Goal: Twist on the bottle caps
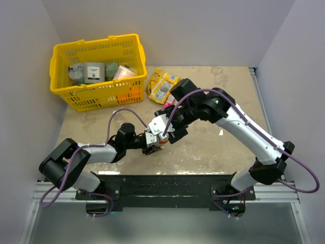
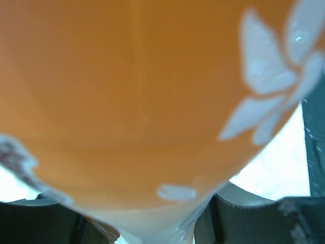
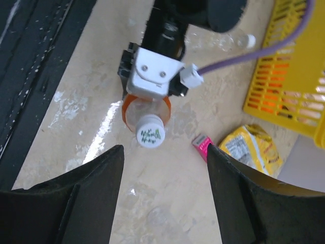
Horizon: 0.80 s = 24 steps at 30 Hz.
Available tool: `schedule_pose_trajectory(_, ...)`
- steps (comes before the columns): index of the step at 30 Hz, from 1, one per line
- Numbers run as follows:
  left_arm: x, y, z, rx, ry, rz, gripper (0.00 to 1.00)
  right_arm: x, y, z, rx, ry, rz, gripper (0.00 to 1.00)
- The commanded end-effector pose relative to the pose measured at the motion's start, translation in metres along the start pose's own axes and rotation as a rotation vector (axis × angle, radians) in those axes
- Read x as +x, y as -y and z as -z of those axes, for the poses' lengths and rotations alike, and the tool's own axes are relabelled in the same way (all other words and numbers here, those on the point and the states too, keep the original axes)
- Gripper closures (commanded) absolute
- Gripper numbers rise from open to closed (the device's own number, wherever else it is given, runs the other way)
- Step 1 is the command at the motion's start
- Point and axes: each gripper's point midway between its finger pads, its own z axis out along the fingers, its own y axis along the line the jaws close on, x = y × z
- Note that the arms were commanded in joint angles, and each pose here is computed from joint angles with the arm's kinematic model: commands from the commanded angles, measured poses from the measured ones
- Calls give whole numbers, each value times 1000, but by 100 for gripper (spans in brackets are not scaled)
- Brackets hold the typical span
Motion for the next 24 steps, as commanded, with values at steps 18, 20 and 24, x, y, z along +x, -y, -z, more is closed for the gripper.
schedule_pose_trajectory(18,-40,-13,-3,38,79,-152,100,21,-55,-33,-293,-56,194,46)
schedule_pose_trajectory(20,-41,-13,-3,39,84,-154,100,26,-56,-34,-293,-76,194,48)
schedule_pose_trajectory(24,-41,-13,-3,39,87,-158,100,31,-56,-36,-284,-92,197,49)
